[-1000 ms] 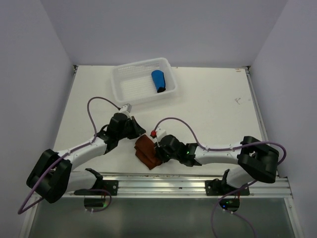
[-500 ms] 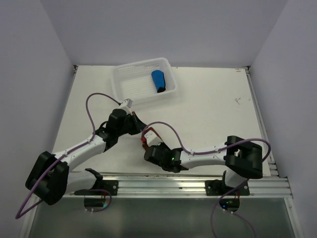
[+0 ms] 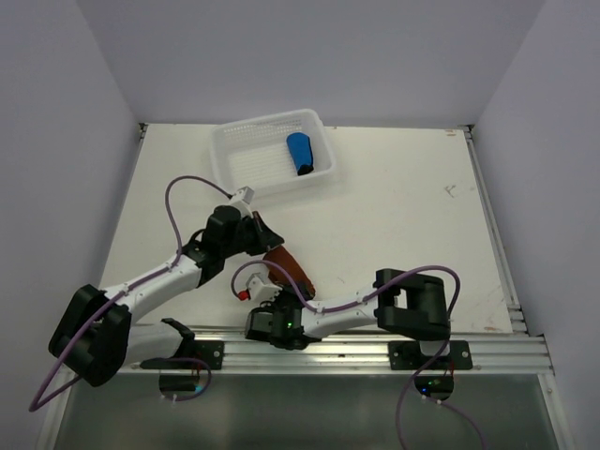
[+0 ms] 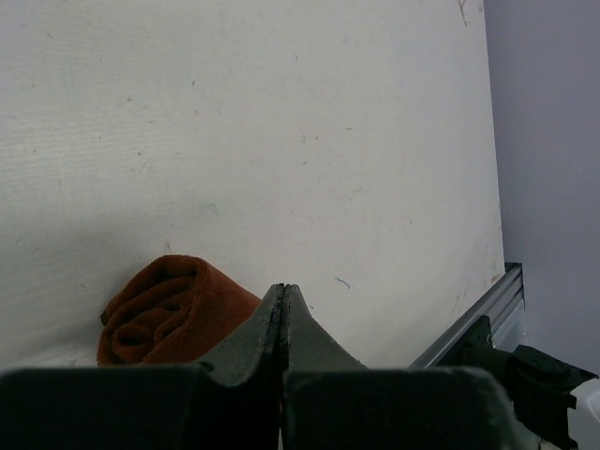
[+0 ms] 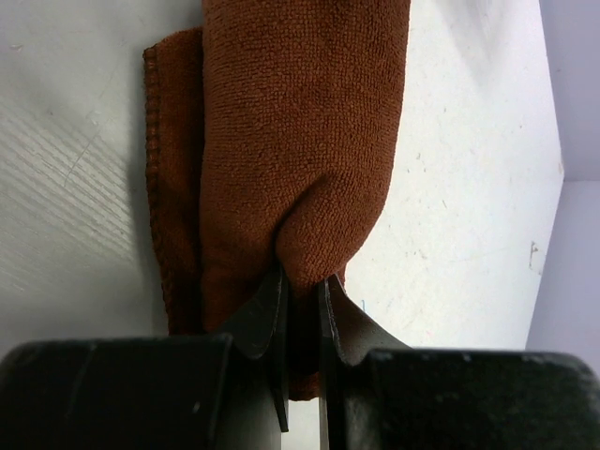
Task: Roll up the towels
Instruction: Roll the towel
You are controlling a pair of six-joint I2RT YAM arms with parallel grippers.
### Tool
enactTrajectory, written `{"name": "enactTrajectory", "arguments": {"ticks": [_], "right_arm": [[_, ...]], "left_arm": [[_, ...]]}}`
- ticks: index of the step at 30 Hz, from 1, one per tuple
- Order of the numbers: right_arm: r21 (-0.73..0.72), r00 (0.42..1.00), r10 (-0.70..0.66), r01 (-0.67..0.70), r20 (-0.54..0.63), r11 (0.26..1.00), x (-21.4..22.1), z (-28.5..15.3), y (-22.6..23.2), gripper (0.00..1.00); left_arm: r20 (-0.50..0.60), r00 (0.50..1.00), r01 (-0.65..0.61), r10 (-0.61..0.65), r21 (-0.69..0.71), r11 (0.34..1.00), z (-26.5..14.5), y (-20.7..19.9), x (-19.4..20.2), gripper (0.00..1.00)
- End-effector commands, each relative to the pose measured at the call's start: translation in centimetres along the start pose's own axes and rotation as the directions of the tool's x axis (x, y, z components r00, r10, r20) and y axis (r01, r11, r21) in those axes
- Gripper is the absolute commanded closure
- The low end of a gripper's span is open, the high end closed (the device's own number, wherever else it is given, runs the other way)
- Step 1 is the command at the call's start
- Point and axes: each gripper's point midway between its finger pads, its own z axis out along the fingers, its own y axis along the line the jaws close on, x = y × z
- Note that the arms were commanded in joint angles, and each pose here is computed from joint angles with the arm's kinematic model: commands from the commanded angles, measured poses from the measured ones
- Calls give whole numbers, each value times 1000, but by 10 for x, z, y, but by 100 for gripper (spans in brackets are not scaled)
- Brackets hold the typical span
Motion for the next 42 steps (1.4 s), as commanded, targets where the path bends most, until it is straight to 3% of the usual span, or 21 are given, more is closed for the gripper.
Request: {"name": "enactTrajectory", "arguments": {"ticks": [1,5,10,17,22,24,34,40,42], "right_arm": [[39,999,-51,52,-16,998,-1,-1,-3,100],[35,998,-66,67,-18,997,-1,-1,1,100],[22,998,-60,60,-28,998,2,-1,3,100],[-20,999,-22,21,-28,1000,4,-5,5,97],[-51,999,33,-34,-18,998,-1,-9,4,80],[-65,999,48,-48,-2,997,-1,-11,1,69],[-194,971,220,-198,98,961,-14,-32,-18,45],[-329,921,370,-315,121,890,-29,-50,-26,32],[-420,886,449,-366,114,830,-35,-59,-27,29]], "left_arm": [[28,1000,-5,2,91,996,1,-30,-10,100],[-4,1000,5,-4,149,989,8,-38,16,100],[-74,997,37,-31,88,995,21,-11,55,100],[-55,998,31,-31,-5,1000,28,18,62,100],[-90,995,45,-51,-62,997,34,40,79,100],[-90,994,53,-59,-71,996,34,45,83,100],[-100,992,65,-71,-68,996,31,53,93,100],[-104,991,74,-81,-71,995,31,56,96,100],[-103,991,73,-80,-66,995,31,56,96,100]]}}
